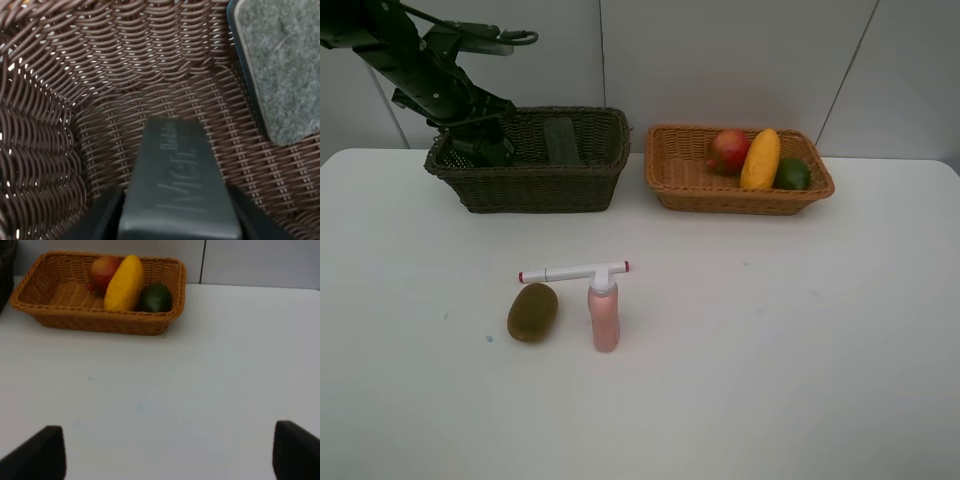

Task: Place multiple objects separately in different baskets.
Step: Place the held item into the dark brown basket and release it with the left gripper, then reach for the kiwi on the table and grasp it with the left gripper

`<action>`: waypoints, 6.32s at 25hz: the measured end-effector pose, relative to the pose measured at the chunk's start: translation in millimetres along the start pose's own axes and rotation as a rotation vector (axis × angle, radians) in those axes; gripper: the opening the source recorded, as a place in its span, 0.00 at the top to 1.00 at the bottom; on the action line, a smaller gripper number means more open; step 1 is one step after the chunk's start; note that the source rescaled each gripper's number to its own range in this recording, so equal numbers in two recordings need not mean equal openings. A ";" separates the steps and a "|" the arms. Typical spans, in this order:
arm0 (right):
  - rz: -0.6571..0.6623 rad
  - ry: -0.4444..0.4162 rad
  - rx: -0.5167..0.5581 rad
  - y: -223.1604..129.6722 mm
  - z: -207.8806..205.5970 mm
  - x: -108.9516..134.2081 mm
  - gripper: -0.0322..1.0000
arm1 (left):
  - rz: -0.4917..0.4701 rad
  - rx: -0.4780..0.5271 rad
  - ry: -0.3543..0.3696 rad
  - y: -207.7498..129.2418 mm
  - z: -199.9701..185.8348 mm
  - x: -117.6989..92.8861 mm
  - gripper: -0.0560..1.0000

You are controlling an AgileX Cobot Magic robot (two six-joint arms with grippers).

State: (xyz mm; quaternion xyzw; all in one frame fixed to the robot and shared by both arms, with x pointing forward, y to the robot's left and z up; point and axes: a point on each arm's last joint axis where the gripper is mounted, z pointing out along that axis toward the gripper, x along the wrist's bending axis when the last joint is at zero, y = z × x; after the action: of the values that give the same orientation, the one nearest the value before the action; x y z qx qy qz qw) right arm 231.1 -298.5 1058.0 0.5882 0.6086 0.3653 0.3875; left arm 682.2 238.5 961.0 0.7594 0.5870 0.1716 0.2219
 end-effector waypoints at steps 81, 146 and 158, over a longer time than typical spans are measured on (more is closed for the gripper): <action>0.000 0.000 0.000 0.0 0.0 0.0 0.00 | -0.056 0.501 -0.085 -95.3 -96.3 -124.2 0.00; 0.000 0.000 0.000 0.0 0.0 0.0 0.00 | -0.101 0.673 -0.081 -157.5 3.8 -144.9 0.36; 0.000 0.000 0.000 0.0 0.0 0.0 0.00 | -0.101 0.680 -0.082 -157.4 1.8 -144.8 0.36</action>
State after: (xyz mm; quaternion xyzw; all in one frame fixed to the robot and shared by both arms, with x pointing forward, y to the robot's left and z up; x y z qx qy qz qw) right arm 231.1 -298.5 1058.0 0.5882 0.6086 0.3653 0.3875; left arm 518.3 131.6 874.7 0.7663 0.6379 -0.0754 -0.0122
